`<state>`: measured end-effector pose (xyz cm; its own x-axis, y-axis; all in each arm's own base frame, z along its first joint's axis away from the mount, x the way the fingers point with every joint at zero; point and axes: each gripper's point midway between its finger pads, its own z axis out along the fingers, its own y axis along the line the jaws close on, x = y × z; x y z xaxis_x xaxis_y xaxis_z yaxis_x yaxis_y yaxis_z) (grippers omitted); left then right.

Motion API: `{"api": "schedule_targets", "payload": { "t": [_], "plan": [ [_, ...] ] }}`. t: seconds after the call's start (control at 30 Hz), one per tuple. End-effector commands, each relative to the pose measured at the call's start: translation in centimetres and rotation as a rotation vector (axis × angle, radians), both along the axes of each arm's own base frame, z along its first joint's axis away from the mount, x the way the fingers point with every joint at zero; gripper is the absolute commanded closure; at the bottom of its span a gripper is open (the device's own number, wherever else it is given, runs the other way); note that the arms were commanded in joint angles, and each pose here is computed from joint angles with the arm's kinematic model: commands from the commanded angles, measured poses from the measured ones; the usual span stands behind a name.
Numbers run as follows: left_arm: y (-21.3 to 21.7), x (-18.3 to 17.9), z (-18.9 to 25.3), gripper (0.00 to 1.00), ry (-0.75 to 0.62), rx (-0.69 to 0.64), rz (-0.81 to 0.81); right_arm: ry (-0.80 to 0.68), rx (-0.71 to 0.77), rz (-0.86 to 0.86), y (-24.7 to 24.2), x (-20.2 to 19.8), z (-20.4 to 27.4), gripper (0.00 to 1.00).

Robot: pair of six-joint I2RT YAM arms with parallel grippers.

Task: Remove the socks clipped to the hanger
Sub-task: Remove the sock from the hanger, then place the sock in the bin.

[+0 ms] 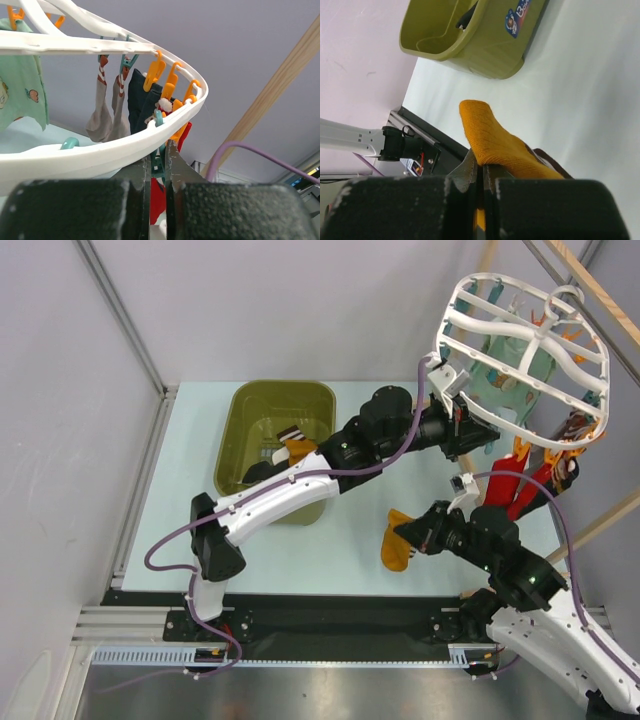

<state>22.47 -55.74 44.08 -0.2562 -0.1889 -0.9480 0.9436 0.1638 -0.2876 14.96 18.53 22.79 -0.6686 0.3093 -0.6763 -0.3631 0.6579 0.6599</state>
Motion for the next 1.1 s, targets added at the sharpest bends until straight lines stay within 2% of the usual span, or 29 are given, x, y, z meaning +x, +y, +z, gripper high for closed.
{"api": "schedule_targets", "payload": {
  "t": [0.0, 0.2, 0.3, 0.33, 0.47, 0.67, 0.93, 1.07],
  "plan": [
    [2.2, -0.2, 4.2, 1.00, -0.007, -0.046, 0.027, -0.060, 0.132, 0.014, 1.8, 1.1, 3.3, 1.00],
    [3.4, -0.7, 5.7, 1.00, -0.039, -0.048, 0.034, -0.008, 0.139, 0.047, 4.3, 2.8, 1.5, 1.00],
    [3.7, -0.7, 6.0, 1.00, -0.048, -0.046, 0.035, -0.028, 0.182, 0.079, 5.8, 3.7, 2.0, 1.00],
    [3.9, -0.9, 6.3, 1.00, -0.059, -0.041, 0.026, -0.057, 0.175, 0.056, 6.8, 5.7, 1.9, 1.00],
    [4.2, -1.2, 6.9, 1.00, -0.079, -0.033, 0.017, -0.085, 0.157, 0.060, 8.1, 7.3, 1.5, 1.00],
    [4.3, -2.0, 7.3, 1.00, -0.071, -0.040, -0.020, -0.268, 0.136, 0.063, 9.5, 10.2, 3.7, 1.00],
    [4.0, -2.6, 7.8, 1.00, -0.051, -0.069, -0.057, -0.342, 0.125, 0.054, 11.8, 14.3, 4.9, 1.00],
    [3.8, -2.6, 7.8, 1.00, -0.046, -0.076, -0.063, -0.455, 0.164, -0.012, 12.0, 16.8, 7.9, 1.00]
  ]
}}
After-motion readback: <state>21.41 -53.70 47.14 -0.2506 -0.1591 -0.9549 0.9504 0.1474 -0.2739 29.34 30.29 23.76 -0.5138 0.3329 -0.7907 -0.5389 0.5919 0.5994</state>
